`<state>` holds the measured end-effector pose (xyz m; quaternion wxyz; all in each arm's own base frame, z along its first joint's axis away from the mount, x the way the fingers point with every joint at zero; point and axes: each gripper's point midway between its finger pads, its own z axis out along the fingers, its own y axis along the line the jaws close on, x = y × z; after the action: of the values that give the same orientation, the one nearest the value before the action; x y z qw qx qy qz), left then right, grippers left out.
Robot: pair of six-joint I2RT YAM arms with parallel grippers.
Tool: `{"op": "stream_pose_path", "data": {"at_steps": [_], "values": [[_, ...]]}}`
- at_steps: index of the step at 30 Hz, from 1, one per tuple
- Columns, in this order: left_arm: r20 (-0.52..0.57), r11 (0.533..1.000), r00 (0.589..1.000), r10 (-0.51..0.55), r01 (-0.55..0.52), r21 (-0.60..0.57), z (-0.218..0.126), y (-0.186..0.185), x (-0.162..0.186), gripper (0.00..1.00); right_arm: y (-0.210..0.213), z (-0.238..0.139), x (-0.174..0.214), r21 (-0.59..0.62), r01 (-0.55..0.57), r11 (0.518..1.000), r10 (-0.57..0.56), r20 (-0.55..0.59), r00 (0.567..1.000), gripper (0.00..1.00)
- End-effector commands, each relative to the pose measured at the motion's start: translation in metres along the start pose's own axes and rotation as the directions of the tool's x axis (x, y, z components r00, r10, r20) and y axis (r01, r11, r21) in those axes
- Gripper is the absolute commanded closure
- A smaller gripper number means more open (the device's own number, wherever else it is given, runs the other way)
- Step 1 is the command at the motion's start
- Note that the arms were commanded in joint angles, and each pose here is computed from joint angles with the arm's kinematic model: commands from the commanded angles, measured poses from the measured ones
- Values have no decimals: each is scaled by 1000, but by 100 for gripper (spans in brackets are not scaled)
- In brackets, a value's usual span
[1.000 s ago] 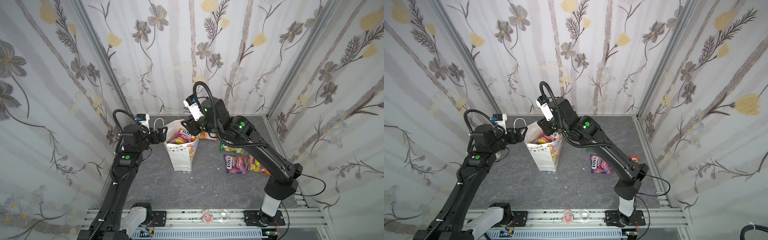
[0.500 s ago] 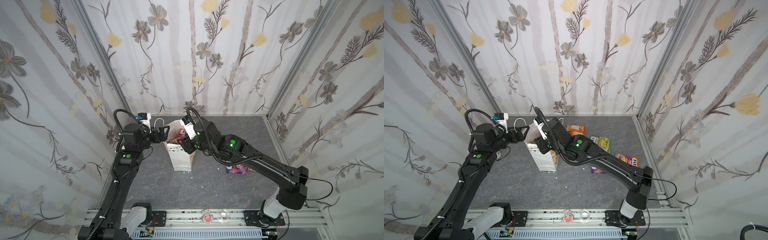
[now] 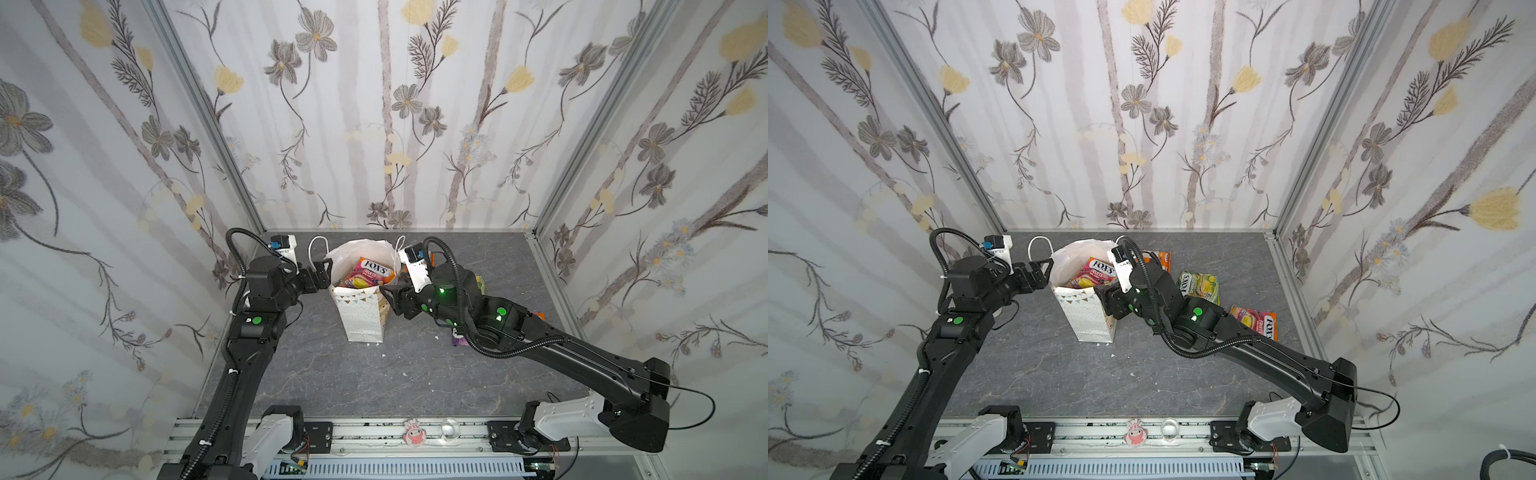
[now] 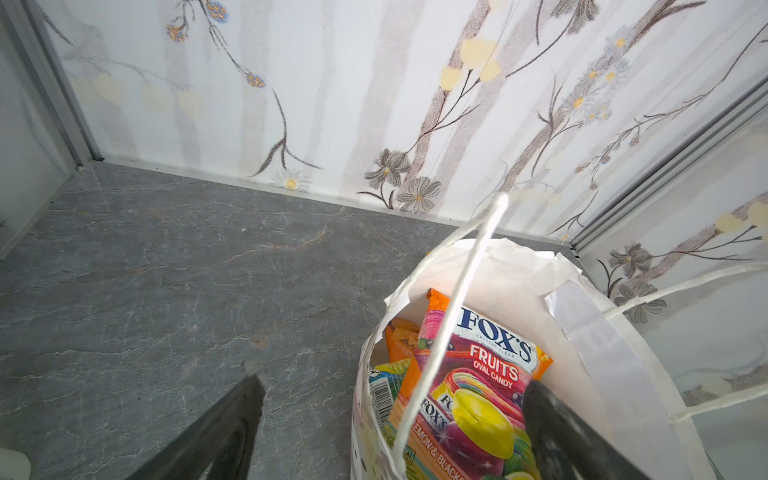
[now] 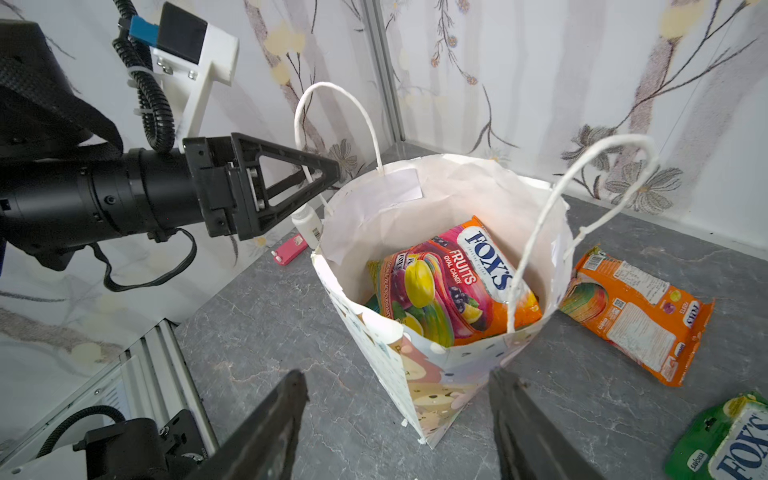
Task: Place the snacks into the paper bag
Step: 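Open the right gripper and release the fruits pack inside the bag, then withdraw the right gripper from the bag toward the purple berries pack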
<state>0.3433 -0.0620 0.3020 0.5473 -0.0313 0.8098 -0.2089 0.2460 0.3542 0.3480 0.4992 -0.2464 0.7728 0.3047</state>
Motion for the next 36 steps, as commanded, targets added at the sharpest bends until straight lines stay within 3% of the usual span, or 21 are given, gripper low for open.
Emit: {"op": "stream_pose_path", "data": {"at_steps": [1, 9, 19, 23, 29, 36], "values": [[33, 999, 999, 23, -21, -38, -6, 6, -4, 2, -3, -9, -10, -5, 1, 1000, 0, 57, 998, 31], [31, 995, 998, 55, -52, -85, -13, 12, -3, 0, -40, -33, 33, 91, -47, 995, 47, 10, 999, 26], [27, 993, 999, 43, -39, -115, -14, 19, 3, 1, -115, -46, 73, 310, -185, 932, 204, -29, 979, 23], [30, 993, 998, 46, -43, -112, -15, 18, 2, 1, -151, -48, 97, 405, -231, 885, 276, -56, 959, 22], [19, 994, 999, 41, -39, -98, -13, 16, 4, 1, -207, -45, 164, 563, -252, 788, 394, -145, 908, 20], [24, 996, 999, 39, -37, -78, -14, 12, 3, 1, -242, -45, 210, 634, -275, 723, 479, -172, 861, 18]]}}
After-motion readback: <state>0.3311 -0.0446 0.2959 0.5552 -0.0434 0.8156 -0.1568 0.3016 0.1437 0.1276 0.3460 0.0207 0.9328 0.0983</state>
